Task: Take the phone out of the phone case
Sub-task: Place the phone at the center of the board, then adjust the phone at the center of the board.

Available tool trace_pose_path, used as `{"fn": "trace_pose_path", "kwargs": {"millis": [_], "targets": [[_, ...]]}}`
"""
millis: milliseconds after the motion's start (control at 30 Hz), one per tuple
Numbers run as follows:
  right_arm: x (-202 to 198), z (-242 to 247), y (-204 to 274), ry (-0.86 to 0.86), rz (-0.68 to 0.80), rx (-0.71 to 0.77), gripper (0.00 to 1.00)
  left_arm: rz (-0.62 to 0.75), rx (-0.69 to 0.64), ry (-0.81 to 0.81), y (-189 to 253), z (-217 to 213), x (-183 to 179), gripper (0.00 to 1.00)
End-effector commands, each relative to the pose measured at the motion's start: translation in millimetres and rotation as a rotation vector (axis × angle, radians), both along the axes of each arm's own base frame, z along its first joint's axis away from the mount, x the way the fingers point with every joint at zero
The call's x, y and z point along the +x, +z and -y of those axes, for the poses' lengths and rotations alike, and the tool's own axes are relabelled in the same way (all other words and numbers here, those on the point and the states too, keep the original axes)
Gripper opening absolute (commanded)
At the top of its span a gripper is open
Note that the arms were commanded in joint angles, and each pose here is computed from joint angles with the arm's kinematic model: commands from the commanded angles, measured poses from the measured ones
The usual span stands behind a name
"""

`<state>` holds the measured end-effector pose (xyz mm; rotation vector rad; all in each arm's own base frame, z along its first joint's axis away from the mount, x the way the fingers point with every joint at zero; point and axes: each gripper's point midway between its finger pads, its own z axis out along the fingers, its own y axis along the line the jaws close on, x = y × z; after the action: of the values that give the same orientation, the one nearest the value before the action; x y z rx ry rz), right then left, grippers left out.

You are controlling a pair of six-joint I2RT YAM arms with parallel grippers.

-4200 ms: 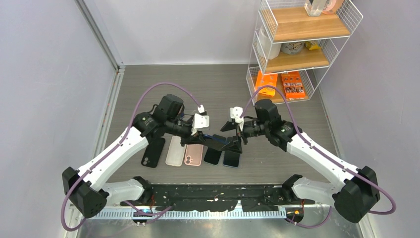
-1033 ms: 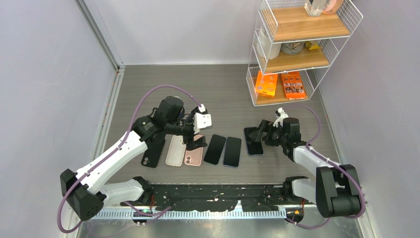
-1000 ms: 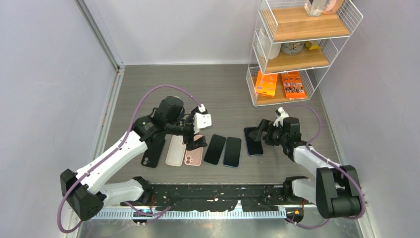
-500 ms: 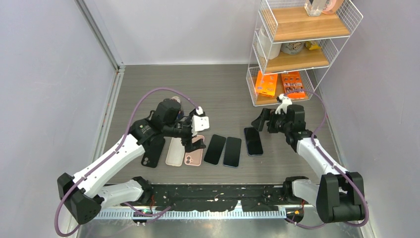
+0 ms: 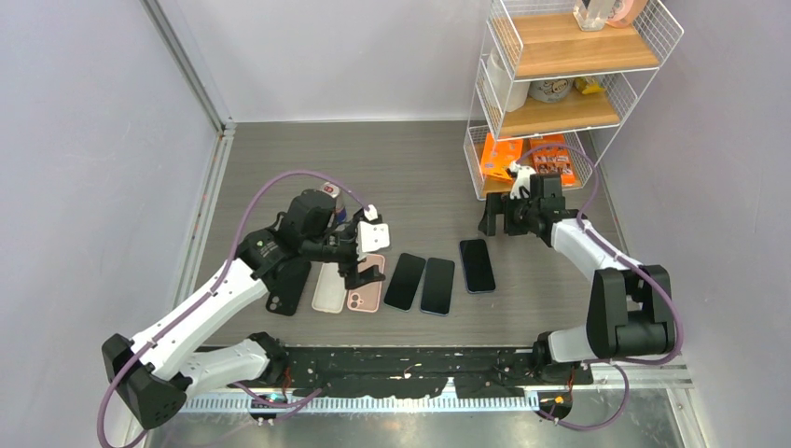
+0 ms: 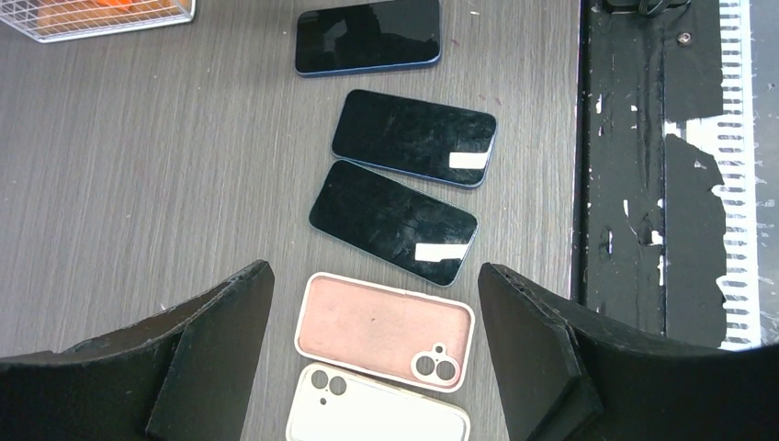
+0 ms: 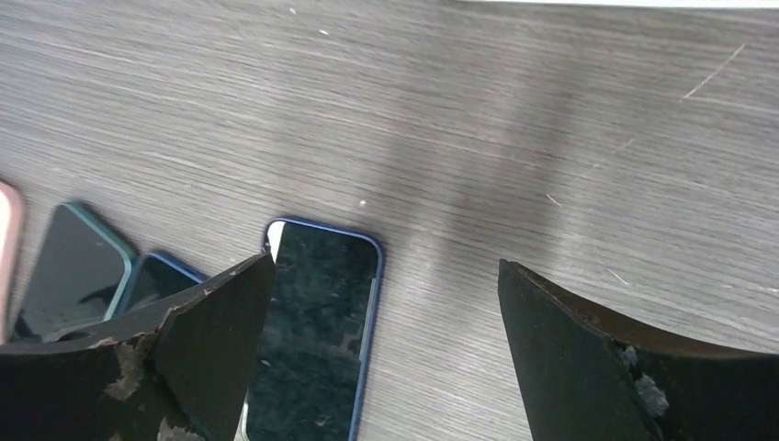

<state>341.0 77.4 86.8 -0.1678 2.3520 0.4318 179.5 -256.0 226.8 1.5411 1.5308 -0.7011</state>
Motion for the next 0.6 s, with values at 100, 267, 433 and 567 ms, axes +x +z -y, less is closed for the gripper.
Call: {"fn": "trace_pose_path", "kwargs": {"millis": [100,267,433,567], "targets": [[14,5,-3,0.021,0.017,-0.125,1.0,0.046,-0.034,-0.018,7,-1,-2,0.86],[17,-5,-10,0.035,-0.006,-0.175,0.97,0.05,-0.037,-0.018,7,-3,-5,0.86],[24,-13,-10,0.044,0.014,-0.268,0.96,0.052,-0.036,-0.018,6,-5,-7,0.86],[27,-16,-12,0.054,0.026,-0.303,0.96,0.055,-0.031,-0.019,3,-6,-7,0.86]]}}
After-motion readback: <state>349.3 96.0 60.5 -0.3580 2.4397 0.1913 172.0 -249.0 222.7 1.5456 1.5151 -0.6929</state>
